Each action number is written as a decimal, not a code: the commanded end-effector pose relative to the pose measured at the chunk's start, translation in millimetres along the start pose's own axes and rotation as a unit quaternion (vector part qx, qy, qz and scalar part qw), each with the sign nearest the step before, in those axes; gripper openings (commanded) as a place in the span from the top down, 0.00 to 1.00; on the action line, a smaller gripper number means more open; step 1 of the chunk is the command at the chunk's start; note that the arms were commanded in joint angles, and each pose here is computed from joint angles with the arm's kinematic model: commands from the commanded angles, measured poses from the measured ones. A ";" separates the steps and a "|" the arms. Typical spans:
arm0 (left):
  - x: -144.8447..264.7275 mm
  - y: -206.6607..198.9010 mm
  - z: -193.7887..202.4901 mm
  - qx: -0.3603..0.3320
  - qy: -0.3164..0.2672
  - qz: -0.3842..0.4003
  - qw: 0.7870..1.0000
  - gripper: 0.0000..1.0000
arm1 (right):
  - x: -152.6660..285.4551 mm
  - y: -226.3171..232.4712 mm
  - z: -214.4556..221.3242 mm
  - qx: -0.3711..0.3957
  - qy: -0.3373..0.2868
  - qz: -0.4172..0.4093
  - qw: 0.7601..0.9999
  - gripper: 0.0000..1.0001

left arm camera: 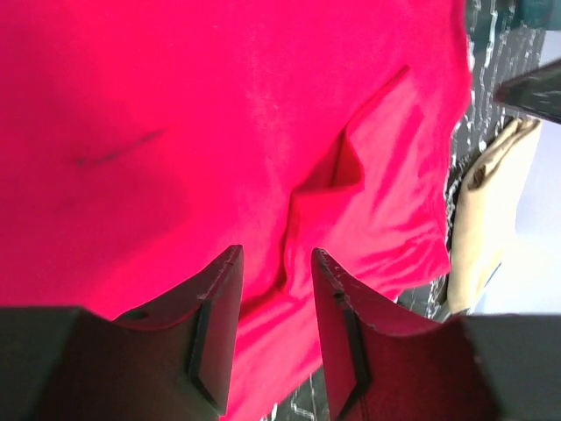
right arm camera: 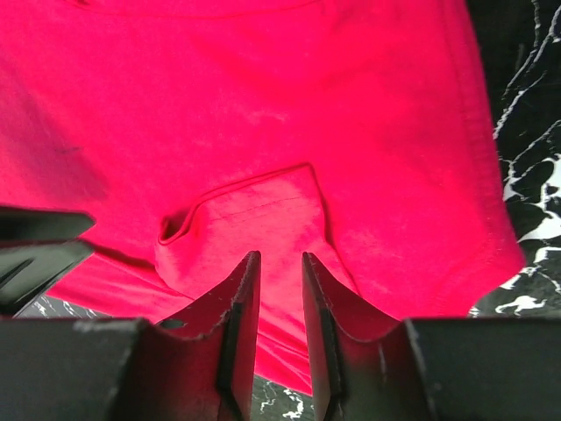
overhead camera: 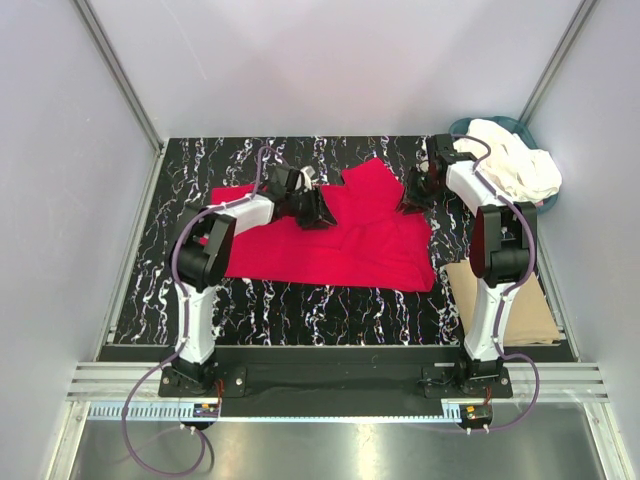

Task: Fold and stack the t-shirts
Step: Fold the tshirt

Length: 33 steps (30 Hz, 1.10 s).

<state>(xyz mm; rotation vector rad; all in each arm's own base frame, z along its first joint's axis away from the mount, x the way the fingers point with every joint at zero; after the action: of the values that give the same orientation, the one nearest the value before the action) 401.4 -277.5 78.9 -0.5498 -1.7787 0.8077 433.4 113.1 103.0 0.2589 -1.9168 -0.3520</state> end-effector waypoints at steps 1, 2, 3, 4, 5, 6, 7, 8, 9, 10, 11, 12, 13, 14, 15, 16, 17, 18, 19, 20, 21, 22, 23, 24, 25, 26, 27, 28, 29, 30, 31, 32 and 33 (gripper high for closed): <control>-13.6 -22.2 -23.8 -0.005 -0.044 0.040 0.998 0.57 | 2.8 3.7 -5.7 0.021 -0.008 -0.018 1.000 0.68; -17.9 -22.8 -22.4 -0.004 -0.042 0.041 0.998 0.56 | 1.5 2.2 -6.7 0.022 -0.009 -0.019 1.000 0.68; -22.9 -27.7 -18.9 -0.006 -0.036 0.045 0.998 0.55 | -0.9 0.9 -5.0 0.018 -0.007 -0.022 1.000 0.68; -29.1 -25.2 -14.3 0.004 -0.029 0.042 0.999 0.55 | -1.4 0.7 -5.7 0.016 -0.008 -0.026 1.000 0.68; -32.5 -28.2 -14.2 0.001 -0.031 0.049 0.998 0.54 | -3.3 0.6 -6.1 0.014 -0.008 -0.029 0.999 0.68; -36.1 -30.7 -13.8 0.001 -0.033 0.051 0.998 0.54 | -4.0 1.5 -5.7 0.012 -0.007 -0.033 0.999 0.68; -42.7 -30.2 -8.7 0.002 -0.028 0.049 0.998 0.54 | -4.7 1.6 -4.9 0.010 -0.005 -0.034 0.999 0.68; -46.9 -30.7 -5.3 0.005 -0.023 0.049 0.999 0.54 | -4.2 2.0 -5.4 0.012 -0.006 -0.035 0.999 0.68; -48.4 -34.0 -5.6 0.007 -0.023 0.051 0.998 0.54 | -5.1 0.6 -4.4 0.011 -0.006 -0.032 0.999 0.68; -52.9 -34.7 -0.3 0.011 -0.017 0.050 0.999 0.54 | -3.9 -0.1 -5.2 0.011 -0.007 -0.032 0.999 0.68; -54.7 -35.2 0.7 0.013 -0.015 0.051 0.999 0.55 | -4.3 -0.8 -4.8 0.011 -0.007 -0.031 0.999 0.68; -56.0 -37.6 1.1 0.013 -0.015 0.051 0.998 0.57 | -3.9 -3.7 -5.7 0.007 -0.007 -0.031 0.999 0.68; -58.5 -37.2 3.8 0.013 -0.013 0.048 0.999 0.57 | -3.8 -5.5 -5.3 0.005 -0.006 -0.031 0.999 0.68; -59.3 -35.9 4.6 0.015 -0.013 0.044 0.999 0.58 | -4.4 -9.3 -6.1 0.000 -0.006 -0.032 0.999 0.68; -60.3 -33.3 5.8 0.019 -0.011 0.039 0.999 0.58 | -3.5 -9.1 -6.5 -0.003 -0.006 -0.035 0.999 0.68; -60.5 -31.0 6.9 0.022 -0.011 0.035 0.999 0.58 | -4.0 -10.3 -7.3 -0.005 -0.006 -0.036 0.999 0.68; -60.1 -30.2 7.3 0.024 -0.010 0.032 0.999 0.59 | -4.5 -10.0 -6.9 -0.004 -0.005 -0.038 0.999 0.68; -60.0 -28.8 8.3 0.024 -0.011 0.028 0.999 0.59 | -4.4 -11.0 -7.5 -0.005 -0.005 -0.038 0.999 0.68; -59.8 -28.0 8.6 0.023 -0.012 0.026 0.999 0.59 | -6.0 -11.7 -6.5 -0.006 -0.002 -0.038 0.999 0.68; -60.9 -27.6 9.8 0.024 -0.012 0.024 0.999 0.60 | -6.6 -11.6 -7.2 -0.005 -0.003 -0.039 0.999 0.68; -61.9 -25.8 10.4 0.026 -0.011 0.022 0.999 0.62 | -7.0 -12.3 -7.1 -0.005 -0.002 -0.039 0.999 0.68; -62.7 -25.6 11.2 0.028 -0.011 0.021 0.999 0.63 | -7.9 -13.5 -6.8 -0.005 -0.001 -0.039 0.999 0.68; -62.4 -22.5 12.6 0.032 -0.009 0.012 0.999 0.63 | -9.8 -15.7 -6.3 -0.008 0.001 -0.038 0.999 0.68; -63.0 -20.3 14.2 0.034 -0.008 0.008 0.999 0.64 | -10.6 -16.2 -5.6 -0.009 0.003 -0.039 0.999 0.68; -62.9 -21.0 13.7 0.033 -0.011 0.006 0.999 0.64 | -12.7 -15.7 -5.6 -0.009 0.005 -0.044 0.999 0.68; -62.9 -20.8 13.9 0.033 -0.010 0.006 0.999 0.66 | -13.8 -16.3 -5.1 -0.008 0.006 -0.043 0.999 0.69; -63.3 -22.5 13.1 0.033 -0.009 0.008 0.999 0.67 | -15.0 -14.5 -5.7 -0.008 0.007 -0.051 0.999 0.69; -63.9 -24.1 12.9 0.033 -0.009 0.010 0.999 0.73 | -19.0 -15.0 -4.4 -0.010 0.012 -0.057 0.998 0.69; -64.0 -23.3 13.7 0.035 -0.005 0.006 0.999 0.76 | -21.0 -14.1 -4.3 -0.010 0.014 -0.063 0.998 0.69; -63.3 -26.6 10.2 0.032 -0.007 0.008 0.999 0.78 | -21.4 -11.5 -4.9 -0.007 0.015 -0.071 0.997 0.69; -62.4 -27.9 8.9 0.029 -0.009 0.008 1.000 0.81 | -22.6 -12.2 -4.6 -0.008 0.015 -0.072 0.997 0.68; -61.0 -28.5 8.2 0.029 -0.010 0.004 1.000 0.88 | -23.8 -12.3 -4.6 -0.005 0.015 -0.071 0.997 0.65; -57.3 -32.6 6.0 0.025 -0.015 0.005 1.000 0.91 | -24.0 -12.5 -4.1 -0.005 0.016 -0.071 0.997 0.63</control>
<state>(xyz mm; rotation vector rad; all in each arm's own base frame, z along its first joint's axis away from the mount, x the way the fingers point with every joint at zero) 401.0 -336.8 45.9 -0.4894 -1.7121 0.8702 437.4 105.5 72.0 0.3280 -1.8366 -0.4460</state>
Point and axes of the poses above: each gripper's point midway between its finger pads, its own x axis back along the fingers, its own y axis along the line the jaws close on, z = x × y, the point moved 3 cm from there along x, back along the fingers, and after that the axes turned 9 degrees about x, right-handed, at the moved point
